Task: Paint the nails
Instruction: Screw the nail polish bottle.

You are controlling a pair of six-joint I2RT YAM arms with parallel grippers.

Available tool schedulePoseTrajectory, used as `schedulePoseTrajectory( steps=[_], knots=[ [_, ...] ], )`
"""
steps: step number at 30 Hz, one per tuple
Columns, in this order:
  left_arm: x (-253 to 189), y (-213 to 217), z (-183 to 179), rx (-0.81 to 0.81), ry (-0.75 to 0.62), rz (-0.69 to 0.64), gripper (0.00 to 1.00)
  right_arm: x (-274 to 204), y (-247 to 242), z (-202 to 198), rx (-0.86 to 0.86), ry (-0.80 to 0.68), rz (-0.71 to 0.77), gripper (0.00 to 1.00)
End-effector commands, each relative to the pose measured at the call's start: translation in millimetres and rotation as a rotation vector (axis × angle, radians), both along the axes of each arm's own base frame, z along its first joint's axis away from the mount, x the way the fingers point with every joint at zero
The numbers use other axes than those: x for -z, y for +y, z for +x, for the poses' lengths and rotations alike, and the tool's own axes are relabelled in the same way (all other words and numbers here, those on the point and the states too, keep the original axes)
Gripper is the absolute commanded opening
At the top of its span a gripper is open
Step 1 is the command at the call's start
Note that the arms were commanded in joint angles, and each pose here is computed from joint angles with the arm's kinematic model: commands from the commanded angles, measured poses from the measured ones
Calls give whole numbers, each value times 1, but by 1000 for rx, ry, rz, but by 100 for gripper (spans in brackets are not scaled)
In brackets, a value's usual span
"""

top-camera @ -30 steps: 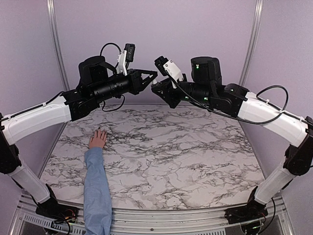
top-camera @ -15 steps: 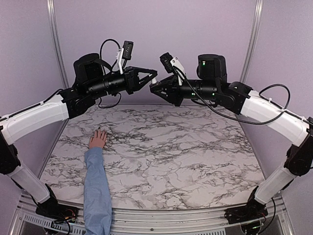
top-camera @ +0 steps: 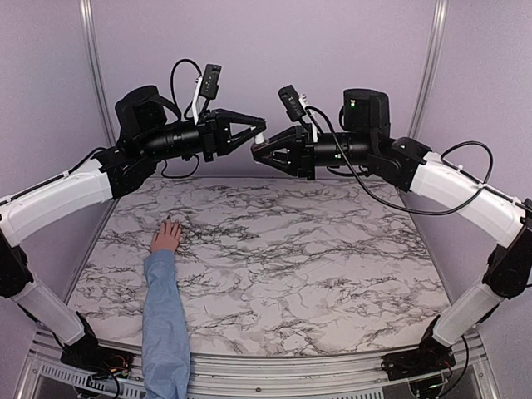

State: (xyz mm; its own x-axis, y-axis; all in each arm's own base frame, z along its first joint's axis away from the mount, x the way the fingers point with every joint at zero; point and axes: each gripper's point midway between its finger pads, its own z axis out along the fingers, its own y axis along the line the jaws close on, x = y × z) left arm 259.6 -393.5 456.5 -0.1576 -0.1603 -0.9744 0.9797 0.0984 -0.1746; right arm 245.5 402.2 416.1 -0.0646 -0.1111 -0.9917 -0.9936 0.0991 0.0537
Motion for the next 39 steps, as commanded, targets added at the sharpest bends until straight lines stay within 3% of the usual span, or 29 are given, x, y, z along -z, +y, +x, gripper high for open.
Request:
schedulePoseTrajectory(
  steps=[1, 10, 15, 21, 26, 31, 39],
  knots=[
    [22, -6, -12, 106, 56, 56, 0, -64, -8, -52, -219, -161, 177, 0],
    [7, 8, 11, 4, 57, 22, 0, -48, -8, -33, -121, -161, 137, 0],
    [-9, 33, 34, -124, 52, -13, 24, -27, -10, -11, 6, -179, 72, 0],
    [-6, 43, 40, -166, 28, 50, 47, -4, -13, -6, 39, -193, 42, 0],
    [12, 43, 34, -146, 22, 161, 56, 7, -16, -8, 42, -221, 56, 0],
    [19, 43, 3, -11, -31, 181, 63, 18, -15, -14, 9, -223, 54, 0],
    [22, 33, -20, 95, -62, 184, 64, 28, -11, -18, -40, -207, 46, 0]
  ],
)
